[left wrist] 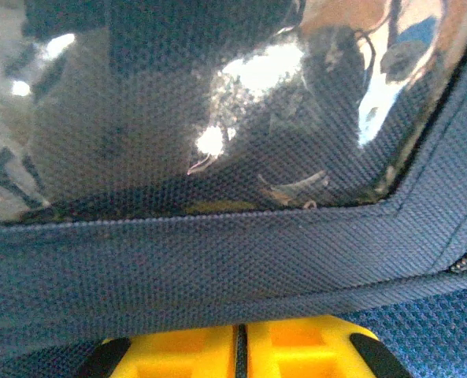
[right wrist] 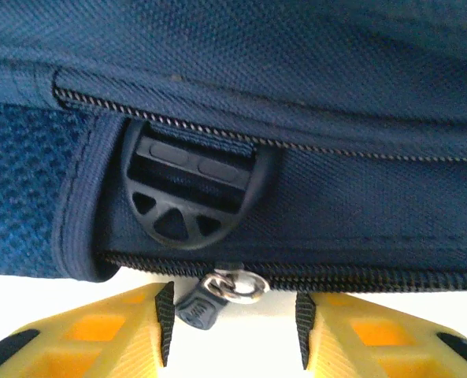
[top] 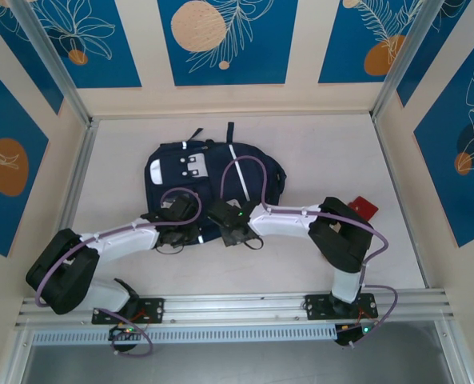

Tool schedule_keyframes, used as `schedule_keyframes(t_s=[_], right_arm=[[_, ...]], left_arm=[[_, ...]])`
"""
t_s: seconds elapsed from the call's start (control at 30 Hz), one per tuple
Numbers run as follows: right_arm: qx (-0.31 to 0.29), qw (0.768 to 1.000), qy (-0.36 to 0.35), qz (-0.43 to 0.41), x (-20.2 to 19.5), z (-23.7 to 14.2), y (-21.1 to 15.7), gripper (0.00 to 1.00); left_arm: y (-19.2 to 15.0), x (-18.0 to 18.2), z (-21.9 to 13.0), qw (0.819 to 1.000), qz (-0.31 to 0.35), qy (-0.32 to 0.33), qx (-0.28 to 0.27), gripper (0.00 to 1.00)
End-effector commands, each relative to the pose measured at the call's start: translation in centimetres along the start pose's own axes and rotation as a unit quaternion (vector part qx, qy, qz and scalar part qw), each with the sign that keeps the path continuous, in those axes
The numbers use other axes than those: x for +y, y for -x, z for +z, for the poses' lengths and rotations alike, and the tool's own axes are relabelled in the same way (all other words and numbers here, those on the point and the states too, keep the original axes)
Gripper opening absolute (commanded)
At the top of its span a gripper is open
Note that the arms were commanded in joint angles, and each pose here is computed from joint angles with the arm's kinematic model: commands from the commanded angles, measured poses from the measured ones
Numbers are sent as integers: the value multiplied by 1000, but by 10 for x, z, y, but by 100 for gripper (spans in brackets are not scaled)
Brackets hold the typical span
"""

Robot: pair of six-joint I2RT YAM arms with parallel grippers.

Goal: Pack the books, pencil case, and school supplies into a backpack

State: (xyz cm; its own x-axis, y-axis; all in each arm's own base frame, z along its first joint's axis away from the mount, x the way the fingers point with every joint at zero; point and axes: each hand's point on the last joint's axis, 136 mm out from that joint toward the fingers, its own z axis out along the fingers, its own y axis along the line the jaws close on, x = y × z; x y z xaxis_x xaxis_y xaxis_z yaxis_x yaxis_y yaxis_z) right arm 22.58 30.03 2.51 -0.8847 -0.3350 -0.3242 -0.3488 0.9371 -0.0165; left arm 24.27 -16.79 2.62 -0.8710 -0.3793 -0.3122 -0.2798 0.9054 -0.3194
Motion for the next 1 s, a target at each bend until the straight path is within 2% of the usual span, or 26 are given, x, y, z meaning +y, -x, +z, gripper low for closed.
schedule_keyframes(t_s=[0.0, 0.1, 0.13, 0.23, 0.4, 0.47, 0.6, 0.67, 0.8, 0.97], right_arm=[[-5, 1000, -11, 14, 3, -1, 5, 50], [-4, 999, -28, 23, -2, 0, 3, 49], [-3, 999, -39, 26, -7, 0, 2, 46], [-1, 998, -59, 24, -14, -1, -1, 29], [3, 998, -68, 2, -13, -1, -6, 18], [5, 998, -68, -5, -12, 1, -7, 17], [11, 998, -63, -21, -7, 6, -9, 24], [13, 998, -61, -26, -4, 7, -9, 23], [11, 997, -72, -17, -9, 2, -9, 12], [-5, 992, -129, 13, -40, -16, -12, 6]], left_arm=[[-21, 54, 7, 994, 6, 98, 38, 11], [-21, 55, 7, 994, 6, 99, 38, 11], [-21, 55, 7, 994, 6, 99, 38, 11], [-21, 55, 6, 994, 6, 99, 37, 11], [-21, 56, 6, 994, 7, 101, 37, 11], [-21, 56, 6, 994, 7, 100, 36, 11], [-21, 56, 6, 994, 7, 100, 36, 11], [-21, 56, 6, 994, 8, 101, 36, 11], [-21, 59, 6, 994, 7, 107, 36, 11], [-25, 72, 7, 990, 4, 136, 40, 11]])
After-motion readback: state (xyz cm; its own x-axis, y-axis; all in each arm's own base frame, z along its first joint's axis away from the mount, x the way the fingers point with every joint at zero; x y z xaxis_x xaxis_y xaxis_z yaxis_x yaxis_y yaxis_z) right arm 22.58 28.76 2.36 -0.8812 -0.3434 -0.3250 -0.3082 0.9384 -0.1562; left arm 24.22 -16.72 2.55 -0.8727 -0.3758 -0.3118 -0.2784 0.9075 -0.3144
